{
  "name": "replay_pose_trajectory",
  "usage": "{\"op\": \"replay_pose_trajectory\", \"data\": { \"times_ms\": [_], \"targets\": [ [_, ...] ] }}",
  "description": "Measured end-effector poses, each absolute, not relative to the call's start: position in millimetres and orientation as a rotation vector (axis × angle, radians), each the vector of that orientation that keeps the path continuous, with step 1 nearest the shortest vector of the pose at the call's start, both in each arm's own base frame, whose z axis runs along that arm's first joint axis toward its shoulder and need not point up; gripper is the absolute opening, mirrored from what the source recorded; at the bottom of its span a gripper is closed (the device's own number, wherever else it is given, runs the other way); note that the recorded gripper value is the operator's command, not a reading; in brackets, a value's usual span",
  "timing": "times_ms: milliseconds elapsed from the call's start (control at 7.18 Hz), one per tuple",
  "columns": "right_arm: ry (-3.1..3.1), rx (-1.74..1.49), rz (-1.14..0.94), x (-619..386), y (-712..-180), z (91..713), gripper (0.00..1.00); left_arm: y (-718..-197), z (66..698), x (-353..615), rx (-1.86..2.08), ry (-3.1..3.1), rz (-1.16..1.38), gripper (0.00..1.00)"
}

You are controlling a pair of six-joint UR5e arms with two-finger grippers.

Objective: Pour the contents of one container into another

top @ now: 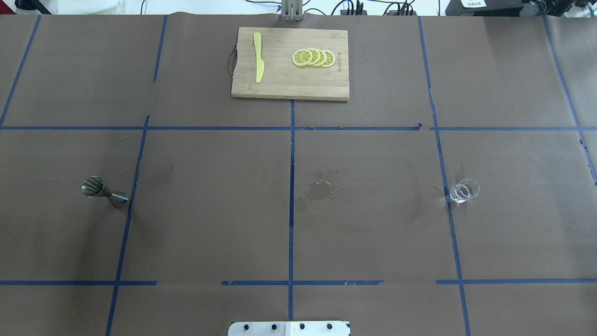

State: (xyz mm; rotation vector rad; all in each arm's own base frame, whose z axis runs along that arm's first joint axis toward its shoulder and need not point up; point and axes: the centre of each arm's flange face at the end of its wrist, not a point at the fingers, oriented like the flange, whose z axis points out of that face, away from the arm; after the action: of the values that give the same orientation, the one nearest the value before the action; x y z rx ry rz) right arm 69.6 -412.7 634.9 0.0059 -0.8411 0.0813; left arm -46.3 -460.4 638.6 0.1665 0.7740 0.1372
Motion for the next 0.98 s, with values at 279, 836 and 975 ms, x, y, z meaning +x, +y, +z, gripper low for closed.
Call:
{"op": "replay_pose_trajectory", "data": {
  "times_ms": [279, 836, 975],
  "targets": [
    [-0.842, 0.017, 0.076, 69.8, -413.3, 630.1, 1.0, -466.9, 631.3, -46.0, 0.214, 0.773, 0.157, 1.0],
    [-0.863, 0.044, 0.062, 68.3, -412.0, 613.4, 1.0, -532.9, 536.1, -22.2, 0.445, 0.802, 0.272, 1.0],
    [-0.868, 0.061, 0.052, 68.1, -413.6, 604.7, 1.0, -536.5, 510.1, 5.6, 0.461, 0.865, 0.317, 1.0]
  ]
}}
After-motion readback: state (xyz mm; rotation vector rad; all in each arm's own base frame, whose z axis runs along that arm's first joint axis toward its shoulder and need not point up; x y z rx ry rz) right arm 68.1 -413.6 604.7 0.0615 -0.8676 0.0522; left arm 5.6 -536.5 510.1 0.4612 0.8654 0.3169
